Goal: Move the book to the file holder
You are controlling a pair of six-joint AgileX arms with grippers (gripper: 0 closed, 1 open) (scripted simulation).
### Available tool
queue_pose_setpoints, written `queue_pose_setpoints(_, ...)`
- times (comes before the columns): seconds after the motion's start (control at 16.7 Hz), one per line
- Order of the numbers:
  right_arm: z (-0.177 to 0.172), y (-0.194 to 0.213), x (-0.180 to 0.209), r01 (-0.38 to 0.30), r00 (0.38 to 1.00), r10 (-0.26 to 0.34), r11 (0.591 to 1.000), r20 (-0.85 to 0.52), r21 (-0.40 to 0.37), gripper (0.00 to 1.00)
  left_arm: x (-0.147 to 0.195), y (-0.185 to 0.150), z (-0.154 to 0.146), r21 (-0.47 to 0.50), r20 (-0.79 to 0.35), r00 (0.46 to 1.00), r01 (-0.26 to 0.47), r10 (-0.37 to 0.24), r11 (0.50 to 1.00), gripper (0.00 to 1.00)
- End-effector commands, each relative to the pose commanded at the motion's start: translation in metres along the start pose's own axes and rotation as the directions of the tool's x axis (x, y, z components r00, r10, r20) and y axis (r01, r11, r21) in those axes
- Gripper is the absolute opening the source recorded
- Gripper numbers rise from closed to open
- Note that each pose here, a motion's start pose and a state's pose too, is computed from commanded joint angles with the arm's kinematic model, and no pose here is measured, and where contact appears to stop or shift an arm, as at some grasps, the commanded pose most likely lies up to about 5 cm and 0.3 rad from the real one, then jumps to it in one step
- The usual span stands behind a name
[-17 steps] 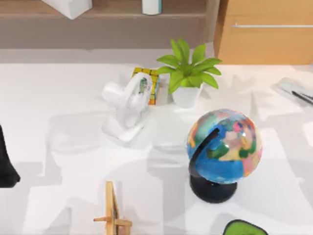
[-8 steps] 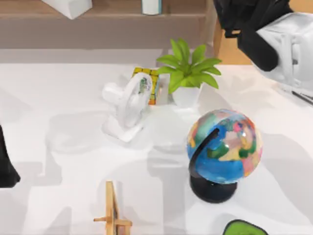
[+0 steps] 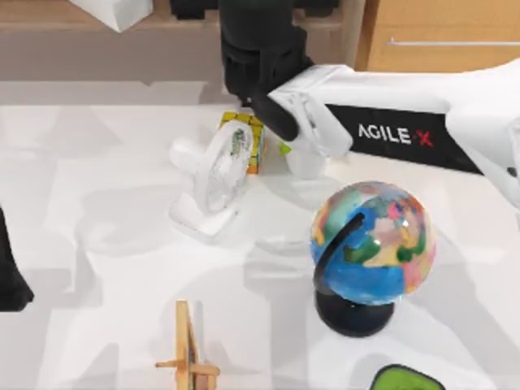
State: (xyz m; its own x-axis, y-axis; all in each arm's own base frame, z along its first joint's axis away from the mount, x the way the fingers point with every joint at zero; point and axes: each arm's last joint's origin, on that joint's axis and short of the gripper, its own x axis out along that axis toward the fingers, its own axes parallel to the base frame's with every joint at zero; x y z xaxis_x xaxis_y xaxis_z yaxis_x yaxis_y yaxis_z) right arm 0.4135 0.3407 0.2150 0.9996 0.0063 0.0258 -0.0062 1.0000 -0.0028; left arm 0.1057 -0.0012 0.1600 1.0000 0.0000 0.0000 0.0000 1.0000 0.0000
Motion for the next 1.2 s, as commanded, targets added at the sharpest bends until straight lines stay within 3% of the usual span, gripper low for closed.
queue_pose_setpoints(1.08, -0.01, 0.004, 0.022, 0.013, 1.0, -0.013, 1.0, -0.015, -0.01, 1.0, 0.0, 0.0, 0.0, 0.0, 0.0, 1.0, 0.0, 0.0, 1.0, 1.0)
queue_pose_setpoints(1.2, -0.01, 0.004, 0.022, 0.013, 1.0, -0.013, 1.0, -0.015, -0.01, 0.85, 0.0, 0.0, 0.0, 0.0, 0.0, 1.0, 0.0, 0.0, 1.0, 1.0)
